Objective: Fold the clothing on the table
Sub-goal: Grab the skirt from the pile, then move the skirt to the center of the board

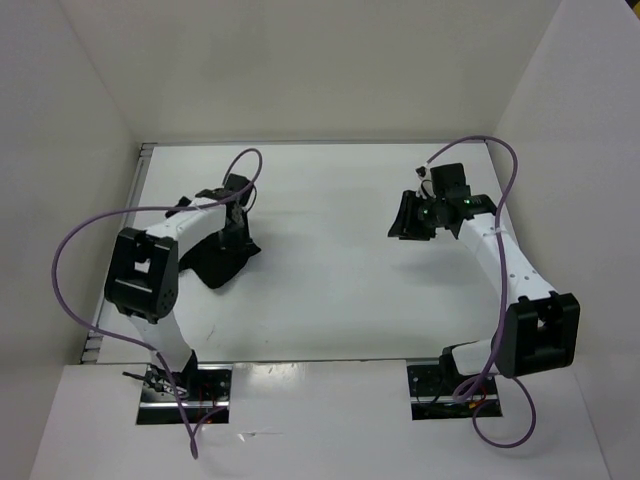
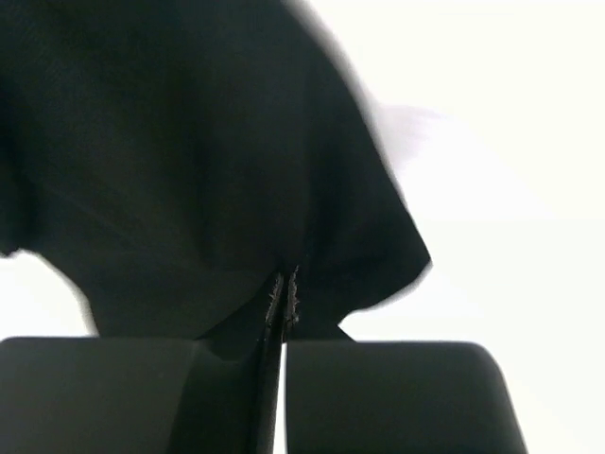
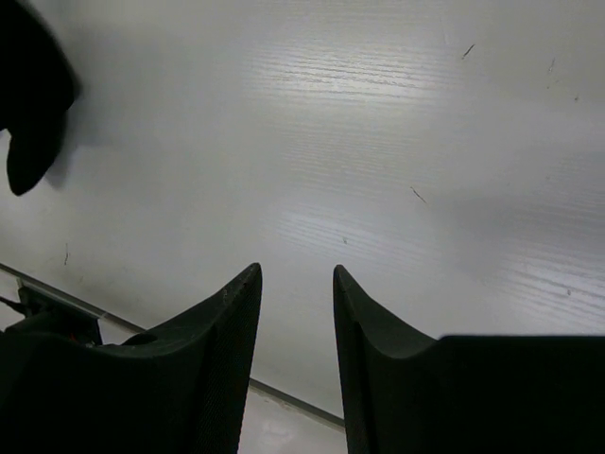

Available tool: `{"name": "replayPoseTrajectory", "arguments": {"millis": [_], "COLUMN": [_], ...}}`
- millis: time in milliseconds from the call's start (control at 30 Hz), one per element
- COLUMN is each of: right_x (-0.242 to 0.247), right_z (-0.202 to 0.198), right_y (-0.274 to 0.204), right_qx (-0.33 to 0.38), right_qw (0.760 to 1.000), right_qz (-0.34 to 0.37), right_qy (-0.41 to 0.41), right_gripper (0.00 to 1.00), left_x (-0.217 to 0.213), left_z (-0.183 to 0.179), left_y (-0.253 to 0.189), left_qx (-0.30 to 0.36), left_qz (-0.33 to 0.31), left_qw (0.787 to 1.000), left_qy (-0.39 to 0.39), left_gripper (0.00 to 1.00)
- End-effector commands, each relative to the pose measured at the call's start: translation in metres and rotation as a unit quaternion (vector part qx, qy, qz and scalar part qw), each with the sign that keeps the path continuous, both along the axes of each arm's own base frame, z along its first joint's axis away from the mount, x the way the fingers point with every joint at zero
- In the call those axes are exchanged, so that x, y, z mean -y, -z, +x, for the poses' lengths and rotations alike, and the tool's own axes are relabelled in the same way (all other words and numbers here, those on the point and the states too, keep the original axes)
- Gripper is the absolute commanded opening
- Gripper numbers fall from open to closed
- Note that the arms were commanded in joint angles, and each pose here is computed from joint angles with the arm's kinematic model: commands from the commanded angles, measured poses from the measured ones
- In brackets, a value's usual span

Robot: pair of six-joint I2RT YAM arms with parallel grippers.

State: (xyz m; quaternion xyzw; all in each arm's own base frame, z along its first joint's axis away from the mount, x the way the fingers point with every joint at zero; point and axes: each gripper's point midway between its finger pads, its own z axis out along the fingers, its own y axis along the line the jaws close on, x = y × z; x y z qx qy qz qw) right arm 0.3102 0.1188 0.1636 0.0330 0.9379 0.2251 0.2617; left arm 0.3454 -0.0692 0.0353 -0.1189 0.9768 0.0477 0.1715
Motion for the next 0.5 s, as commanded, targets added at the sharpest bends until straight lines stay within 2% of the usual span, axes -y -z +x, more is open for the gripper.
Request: {"name": "replayPoseTrajectory", "arguments": {"millis": [0,33,67,133,267,333,367,400,467], "right_x": [0.002,0.000,0.000,-0.004,-0.008,-0.009,-0.010,-0.010,-0.011], "right_z": [0.000,0.000,0.003,0.002,0.004,0.007,0.006,0.006,0.006], "right_y": [-0.008,-0.006,-0.003,-0.001,-0.003,-0.004,-0.004,-0.004,-0.005], "right_qx": [0.018,0.012,0.010,0.002,0.005,0.005,0.005,0.005,0.004], "right_qw": [1.000,1.000,1.000,1.000,0.999,0.999,0.999,0.999,0.999], "right_qz": [0.006,0.010,0.010,0.019,0.028,0.028,0.032,0.032,0.036], "right_qy": [-0.001,-0.005,-0.005,-0.013,-0.019,-0.019,-0.022,-0.022,-0.025], "right_gripper": [0.42,0.42,0.42,0.42,0.42,0.42,0.42,0.42,0.42], "left_x": [0.061,0.070,0.083,0.086,0.077,0.067,0.061,0.058,0.053], "left_z": [0.018,0.016,0.013,0.001,-0.013,-0.014,-0.014,-0.014,-0.015], "left_y": [-0.123,-0.172,-0.208,-0.260,-0.296,-0.282,-0.259,-0.242,-0.204], "left_qx": [0.131,0.192,0.227,0.283,0.322,0.314,0.290,0.272,0.226], "left_qz": [-0.108,-0.143,-0.182,-0.212,-0.229,-0.217,-0.213,-0.207,-0.202], "left_qw": [0.979,0.962,0.944,0.919,0.903,0.913,0.925,0.934,0.949], "left_qy": [0.116,0.133,0.158,0.176,0.170,0.143,0.120,0.108,0.080], "left_gripper": [0.00,0.00,0.00,0.00,0.00,0.03,0.17,0.40,0.54]}}
